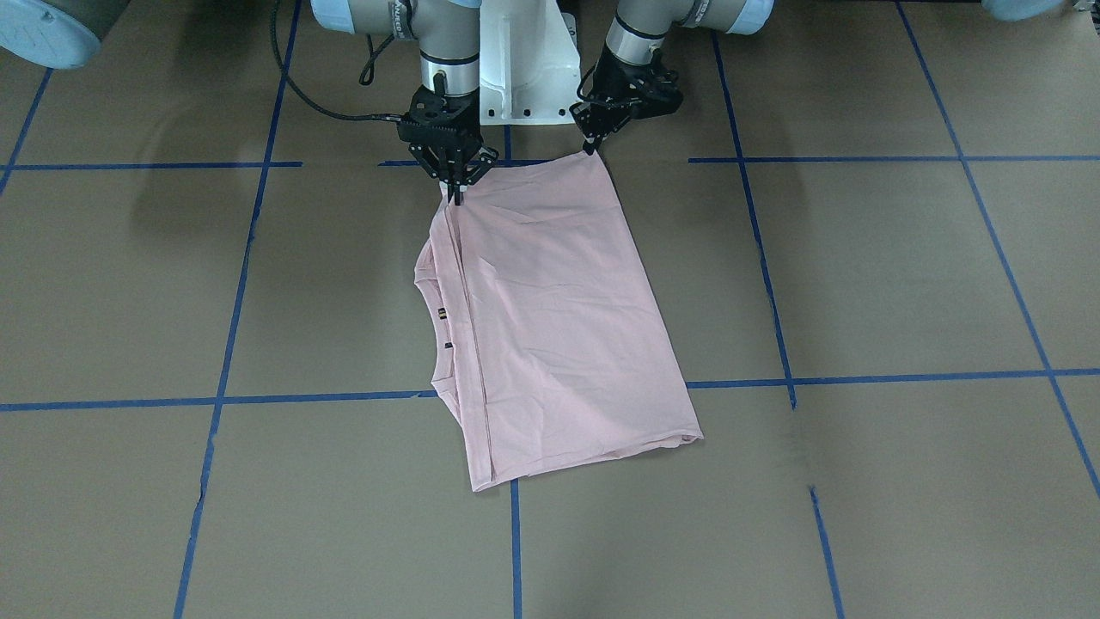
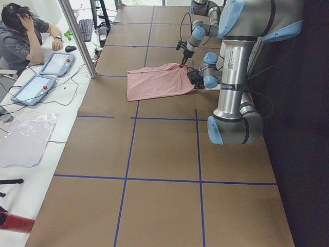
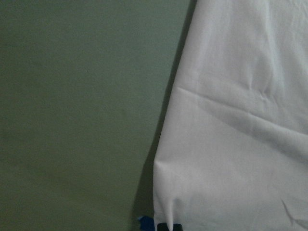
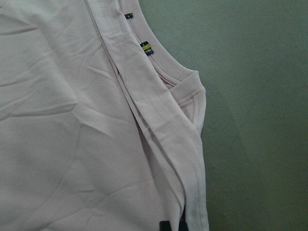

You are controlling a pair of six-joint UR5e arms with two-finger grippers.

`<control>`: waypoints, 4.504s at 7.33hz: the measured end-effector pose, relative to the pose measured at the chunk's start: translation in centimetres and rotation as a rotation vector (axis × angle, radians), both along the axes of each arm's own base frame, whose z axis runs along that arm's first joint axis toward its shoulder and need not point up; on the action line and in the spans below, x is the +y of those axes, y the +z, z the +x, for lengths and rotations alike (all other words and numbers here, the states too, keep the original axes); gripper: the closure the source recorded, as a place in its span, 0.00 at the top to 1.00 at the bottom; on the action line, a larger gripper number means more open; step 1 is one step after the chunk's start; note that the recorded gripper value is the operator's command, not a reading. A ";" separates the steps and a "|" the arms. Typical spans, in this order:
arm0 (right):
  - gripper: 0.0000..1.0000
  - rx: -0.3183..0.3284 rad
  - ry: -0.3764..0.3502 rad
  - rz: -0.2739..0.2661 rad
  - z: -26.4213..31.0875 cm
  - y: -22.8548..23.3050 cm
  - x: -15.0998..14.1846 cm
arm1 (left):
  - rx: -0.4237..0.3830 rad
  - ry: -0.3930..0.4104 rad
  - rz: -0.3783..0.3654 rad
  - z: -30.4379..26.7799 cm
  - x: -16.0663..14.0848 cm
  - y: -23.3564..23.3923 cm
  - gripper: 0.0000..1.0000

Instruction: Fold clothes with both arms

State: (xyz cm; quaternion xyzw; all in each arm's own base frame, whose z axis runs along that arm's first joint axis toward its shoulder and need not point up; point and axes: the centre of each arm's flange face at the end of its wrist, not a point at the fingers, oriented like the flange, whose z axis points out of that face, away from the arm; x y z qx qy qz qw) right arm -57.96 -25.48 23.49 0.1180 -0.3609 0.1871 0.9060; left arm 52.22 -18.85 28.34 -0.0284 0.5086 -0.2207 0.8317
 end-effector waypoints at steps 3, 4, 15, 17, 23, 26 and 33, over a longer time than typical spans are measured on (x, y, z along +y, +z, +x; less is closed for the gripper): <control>0.00 -0.012 -0.018 -0.004 9.0 -3.6 2.3 | 0.066 0.076 0.041 -6.9 0.8 -7.5 0.00; 0.00 -0.017 -0.033 -0.006 11.6 -5.1 3.4 | 0.085 0.103 0.034 -10.0 1.4 -10.8 0.00; 0.00 0.037 0.030 0.060 6.9 -4.8 -9.9 | -0.127 0.015 0.257 -8.6 -14.9 -10.9 0.00; 0.96 0.060 0.054 0.067 3.8 -4.2 -14.5 | -0.173 -0.004 0.287 -6.9 -19.5 -8.7 0.99; 1.00 0.054 -0.169 0.083 4.8 -1.4 -34.4 | -0.241 0.185 0.555 -11.7 -35.6 -1.0 1.00; 1.00 0.053 -0.274 0.098 11.7 2.0 -37.1 | -0.272 0.277 0.695 -17.3 -34.8 0.3 1.00; 1.00 0.207 -0.596 0.164 60.7 32.7 -36.9 | -0.498 0.522 0.795 -54.2 -35.0 22.1 1.00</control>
